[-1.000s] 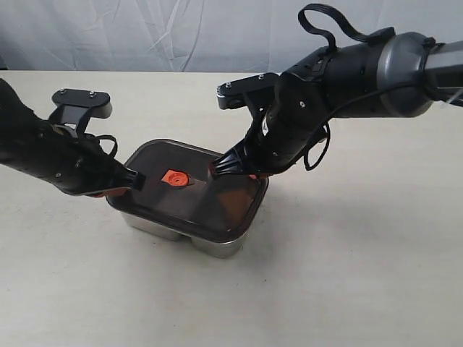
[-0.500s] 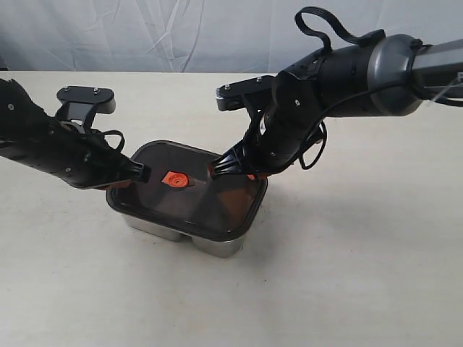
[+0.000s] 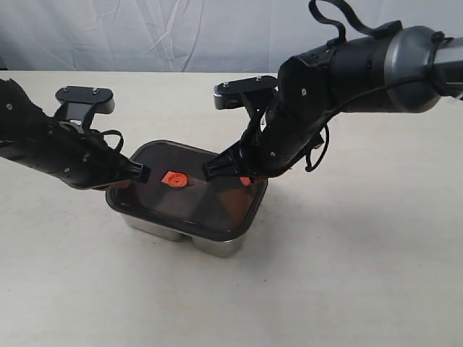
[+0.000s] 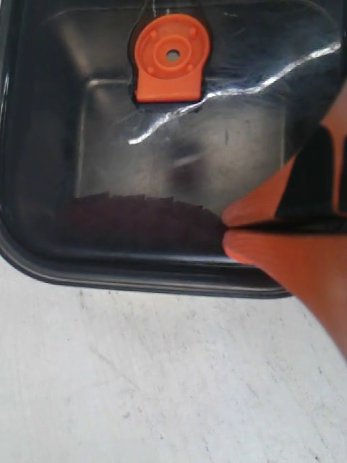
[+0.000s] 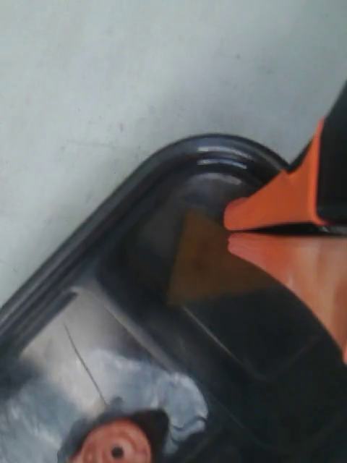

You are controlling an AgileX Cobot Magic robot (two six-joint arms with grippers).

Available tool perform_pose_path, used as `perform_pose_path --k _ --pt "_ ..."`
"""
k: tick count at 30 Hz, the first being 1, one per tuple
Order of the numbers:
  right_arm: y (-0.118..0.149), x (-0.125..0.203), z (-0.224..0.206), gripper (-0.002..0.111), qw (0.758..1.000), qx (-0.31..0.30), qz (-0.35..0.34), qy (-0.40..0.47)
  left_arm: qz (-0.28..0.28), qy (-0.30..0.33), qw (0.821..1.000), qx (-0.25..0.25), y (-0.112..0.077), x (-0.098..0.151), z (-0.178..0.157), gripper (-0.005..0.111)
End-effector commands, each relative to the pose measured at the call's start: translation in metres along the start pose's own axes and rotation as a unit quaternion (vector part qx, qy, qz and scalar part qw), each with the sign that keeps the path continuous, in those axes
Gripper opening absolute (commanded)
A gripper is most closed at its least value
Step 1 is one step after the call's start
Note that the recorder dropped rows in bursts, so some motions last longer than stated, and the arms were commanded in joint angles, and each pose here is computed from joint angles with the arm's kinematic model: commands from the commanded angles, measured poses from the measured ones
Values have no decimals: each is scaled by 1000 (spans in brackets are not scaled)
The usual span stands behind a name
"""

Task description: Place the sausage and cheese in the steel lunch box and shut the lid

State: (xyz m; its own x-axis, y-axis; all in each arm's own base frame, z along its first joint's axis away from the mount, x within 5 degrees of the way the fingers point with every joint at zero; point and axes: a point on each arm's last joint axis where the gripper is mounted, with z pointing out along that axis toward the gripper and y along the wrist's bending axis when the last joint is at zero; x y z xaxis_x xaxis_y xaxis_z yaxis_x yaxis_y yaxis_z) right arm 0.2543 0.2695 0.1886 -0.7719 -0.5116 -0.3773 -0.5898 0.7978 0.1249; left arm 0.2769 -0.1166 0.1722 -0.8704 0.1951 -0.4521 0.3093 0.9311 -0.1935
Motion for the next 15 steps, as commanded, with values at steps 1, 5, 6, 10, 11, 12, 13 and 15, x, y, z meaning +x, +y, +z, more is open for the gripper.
perform_pose_path --k 1,5,6,10,11,12,13,15 --pt "24 5 -15 0 998 -45 -33 3 4 28 1000 7 -1 7 -1 0" --pt "49 15 -10 0 996 -58 -64 20 5 31 999 8 -1 6 -1 0" --pt "52 18 -7 0 995 -59 -67 33 5 31 999 8 -1 6 -1 0" --pt "48 30 3 0 995 -52 -65 54 5 31 999 9 -1 6 -2 0" --pt "48 32 4 0 995 -52 -65 56 5 30 1000 9 -2 6 -3 0" --pt "46 36 7 0 995 -50 -63 65 6 24 1000 9 -2 5 -6 0" --pt "45 39 10 0 995 -48 -63 67 7 20 1000 10 -3 5 -8 0" --pt "44 43 13 0 995 -47 -61 69 8 16 1000 11 -3 4 -11 0"
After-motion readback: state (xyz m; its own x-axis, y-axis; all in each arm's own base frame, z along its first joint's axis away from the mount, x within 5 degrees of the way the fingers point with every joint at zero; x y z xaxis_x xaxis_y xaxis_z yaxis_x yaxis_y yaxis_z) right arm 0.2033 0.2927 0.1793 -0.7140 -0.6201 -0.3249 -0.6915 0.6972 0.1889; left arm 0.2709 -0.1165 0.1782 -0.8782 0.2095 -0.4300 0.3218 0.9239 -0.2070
